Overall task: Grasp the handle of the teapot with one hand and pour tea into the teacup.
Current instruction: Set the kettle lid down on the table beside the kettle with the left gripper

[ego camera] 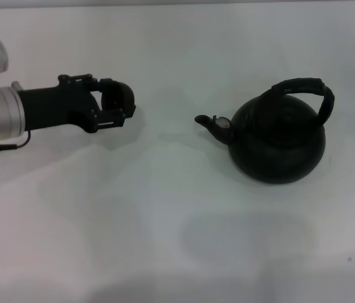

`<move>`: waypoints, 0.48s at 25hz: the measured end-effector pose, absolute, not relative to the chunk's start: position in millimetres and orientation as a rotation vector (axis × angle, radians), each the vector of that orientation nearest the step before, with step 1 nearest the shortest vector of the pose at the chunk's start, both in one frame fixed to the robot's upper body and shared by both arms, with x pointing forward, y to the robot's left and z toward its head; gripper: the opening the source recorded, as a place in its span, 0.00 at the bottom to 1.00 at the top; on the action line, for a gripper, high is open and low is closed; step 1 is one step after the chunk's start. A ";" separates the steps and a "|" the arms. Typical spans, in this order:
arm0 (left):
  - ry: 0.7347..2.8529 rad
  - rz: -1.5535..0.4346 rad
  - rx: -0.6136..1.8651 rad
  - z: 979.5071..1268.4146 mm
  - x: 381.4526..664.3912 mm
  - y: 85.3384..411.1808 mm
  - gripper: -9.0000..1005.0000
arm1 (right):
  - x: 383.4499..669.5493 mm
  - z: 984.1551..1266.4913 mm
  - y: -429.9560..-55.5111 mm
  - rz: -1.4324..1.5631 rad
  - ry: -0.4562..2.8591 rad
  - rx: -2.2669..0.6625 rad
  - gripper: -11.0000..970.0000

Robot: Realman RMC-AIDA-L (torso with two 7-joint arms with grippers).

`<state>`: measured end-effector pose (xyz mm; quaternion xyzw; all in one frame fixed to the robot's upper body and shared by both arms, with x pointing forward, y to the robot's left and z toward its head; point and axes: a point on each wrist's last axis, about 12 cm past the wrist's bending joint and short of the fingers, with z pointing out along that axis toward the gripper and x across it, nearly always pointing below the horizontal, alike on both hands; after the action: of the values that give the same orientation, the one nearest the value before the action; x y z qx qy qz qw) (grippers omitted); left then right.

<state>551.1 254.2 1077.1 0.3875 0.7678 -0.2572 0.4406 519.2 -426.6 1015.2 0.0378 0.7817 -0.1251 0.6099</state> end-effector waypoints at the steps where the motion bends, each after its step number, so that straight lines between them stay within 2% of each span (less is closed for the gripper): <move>1: 1.905 -0.640 0.960 1075.5 550.6 254.6 0.70 | 518.9 1014.7 -427.3 -0.295 1.811 0.085 0.87; 12: 1.822 -0.620 1.017 1046.4 551.7 241.9 0.70 | 520.9 1011.6 -430.1 -0.344 1.864 0.062 0.87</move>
<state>551.7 241.9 1046.4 0.4138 0.7414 -0.2524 0.4641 520.9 -430.1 1011.6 0.0268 0.7986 -0.1474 0.5829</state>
